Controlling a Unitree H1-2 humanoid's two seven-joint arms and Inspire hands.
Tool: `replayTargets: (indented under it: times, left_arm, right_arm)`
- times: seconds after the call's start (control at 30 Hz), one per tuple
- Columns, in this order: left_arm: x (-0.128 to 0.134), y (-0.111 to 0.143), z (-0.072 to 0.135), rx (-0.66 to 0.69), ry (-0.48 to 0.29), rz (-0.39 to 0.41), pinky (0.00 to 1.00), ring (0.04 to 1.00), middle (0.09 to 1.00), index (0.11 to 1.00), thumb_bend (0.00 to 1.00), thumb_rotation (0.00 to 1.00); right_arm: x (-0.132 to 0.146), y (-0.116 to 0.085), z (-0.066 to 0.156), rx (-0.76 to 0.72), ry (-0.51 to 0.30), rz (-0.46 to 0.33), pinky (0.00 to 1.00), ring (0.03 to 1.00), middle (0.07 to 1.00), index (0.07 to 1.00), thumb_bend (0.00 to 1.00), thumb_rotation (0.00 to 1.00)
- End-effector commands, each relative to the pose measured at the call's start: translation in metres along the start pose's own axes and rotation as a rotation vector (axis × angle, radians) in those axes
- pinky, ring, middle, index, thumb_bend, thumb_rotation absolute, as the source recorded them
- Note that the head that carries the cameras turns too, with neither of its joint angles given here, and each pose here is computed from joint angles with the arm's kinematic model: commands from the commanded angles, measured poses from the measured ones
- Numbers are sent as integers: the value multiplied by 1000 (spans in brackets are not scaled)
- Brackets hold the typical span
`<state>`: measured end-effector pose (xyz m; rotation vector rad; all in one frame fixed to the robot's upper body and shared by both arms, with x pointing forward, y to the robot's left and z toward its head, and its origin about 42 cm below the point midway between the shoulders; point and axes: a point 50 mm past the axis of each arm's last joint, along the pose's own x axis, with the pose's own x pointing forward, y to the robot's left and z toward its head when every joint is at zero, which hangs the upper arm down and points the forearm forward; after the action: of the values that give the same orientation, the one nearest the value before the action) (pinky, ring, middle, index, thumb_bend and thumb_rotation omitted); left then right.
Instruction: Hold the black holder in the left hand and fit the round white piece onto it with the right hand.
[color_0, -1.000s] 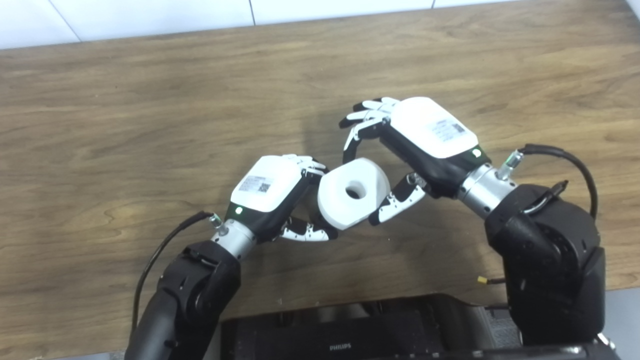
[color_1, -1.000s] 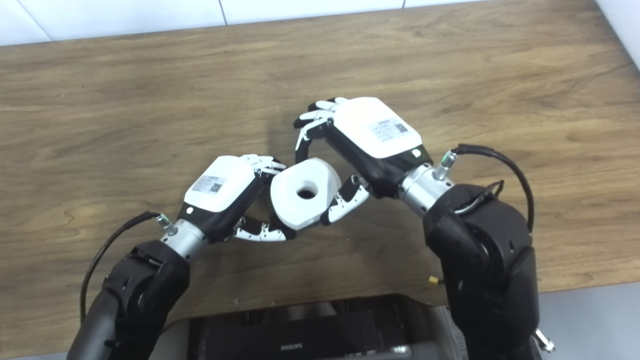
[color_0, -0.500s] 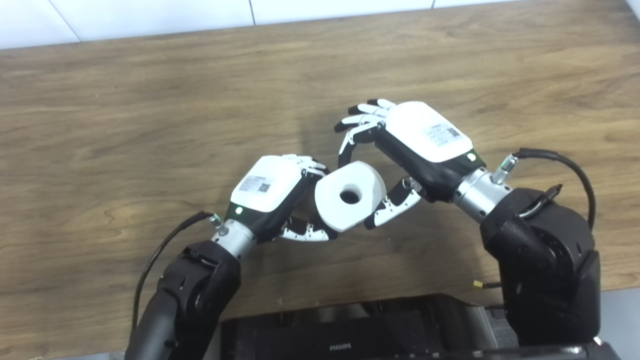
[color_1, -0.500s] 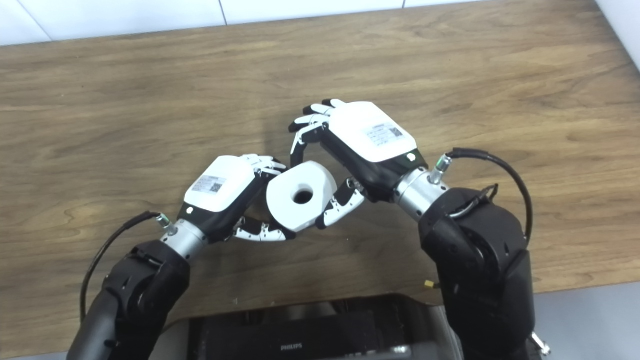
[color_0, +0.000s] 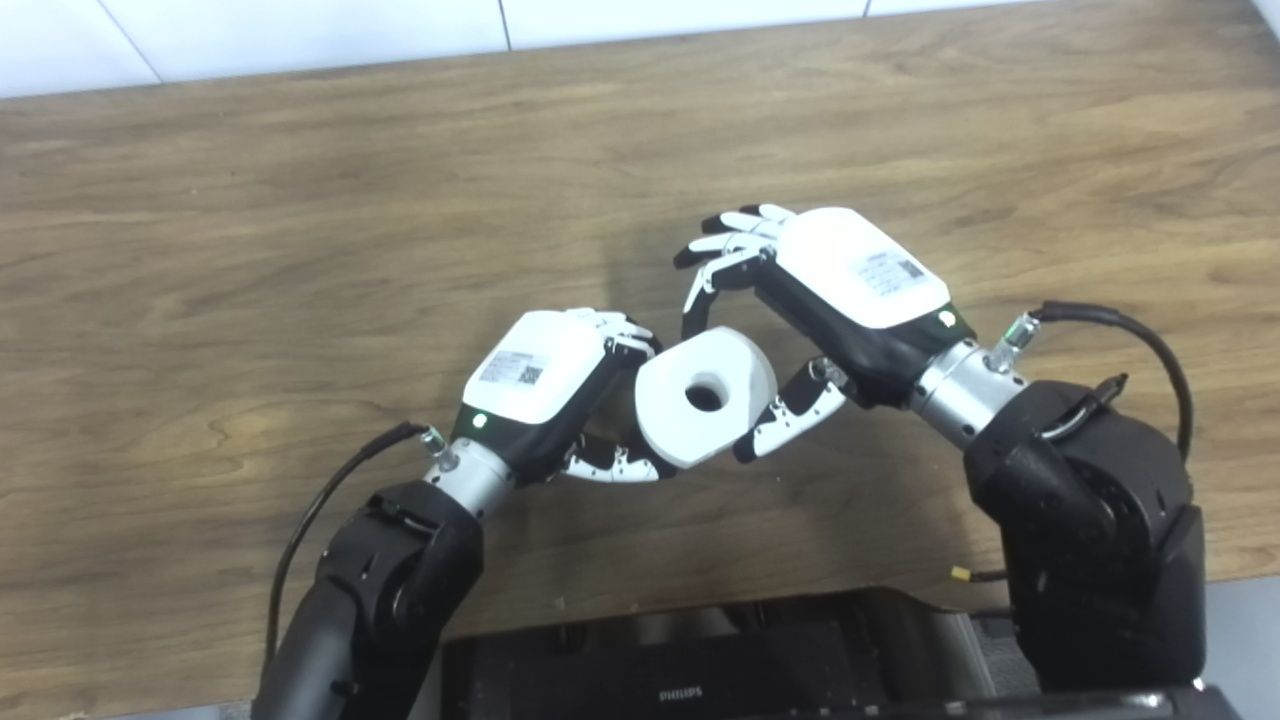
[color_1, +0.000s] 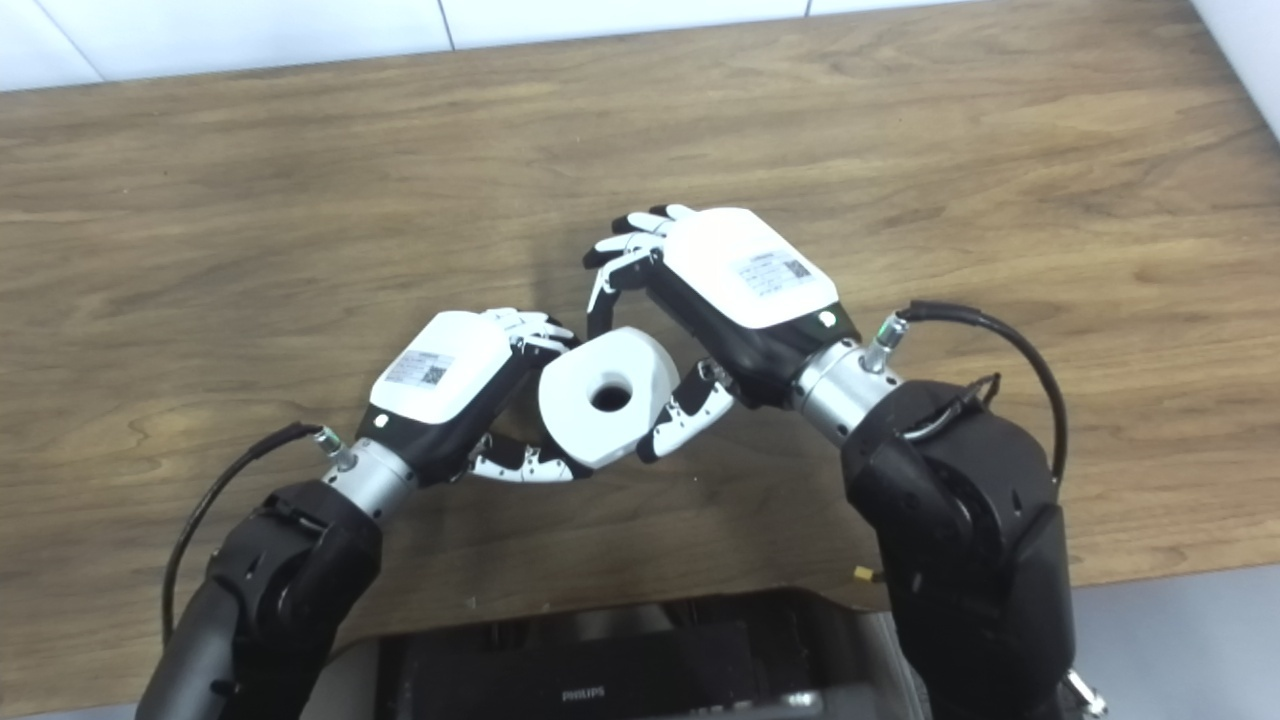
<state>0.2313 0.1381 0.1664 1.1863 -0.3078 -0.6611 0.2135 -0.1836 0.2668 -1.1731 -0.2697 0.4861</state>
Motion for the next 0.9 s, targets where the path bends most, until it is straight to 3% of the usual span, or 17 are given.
replayTargets:
  times: [0.0, 0.5, 0.53, 0.57, 0.63, 0.7, 0.87]
  left_arm:
    - [0, -1, 3, 2, -11, -19, 862, 834, 768, 484, 523, 51]
    - [1, -1, 3, 0, -11, -19, 868, 835, 767, 484, 523, 51]
    - [1, -1, 3, 0, -11, -18, 867, 836, 767, 484, 523, 51]
    - [1, -2, 3, 1, -12, -17, 867, 835, 767, 484, 523, 51]
    - [1, -2, 3, 3, -10, -18, 867, 836, 767, 484, 523, 51]
    - [1, -1, 3, 3, -9, -19, 870, 838, 768, 484, 523, 51]
    - [1, -1, 3, 1, -10, -18, 868, 835, 767, 484, 523, 51]
  right_arm:
    - [1, -11, 3, -31, -29, -71, 920, 904, 817, 482, 523, 131]
    - [1, -10, 3, -22, -22, -40, 911, 914, 832, 491, 525, 145]
    - [1, -10, 3, -20, -20, -40, 912, 915, 835, 513, 610, 153]
    - [0, -11, 3, -18, -19, -41, 911, 915, 838, 559, 778, 172]
    - [0, -11, 3, -18, -16, -41, 911, 916, 844, 603, 918, 197]
    - [-1, -11, 4, -16, -14, -40, 919, 924, 856, 639, 970, 221]
    - [-1, -11, 6, -19, -13, -44, 917, 945, 885, 685, 992, 238]
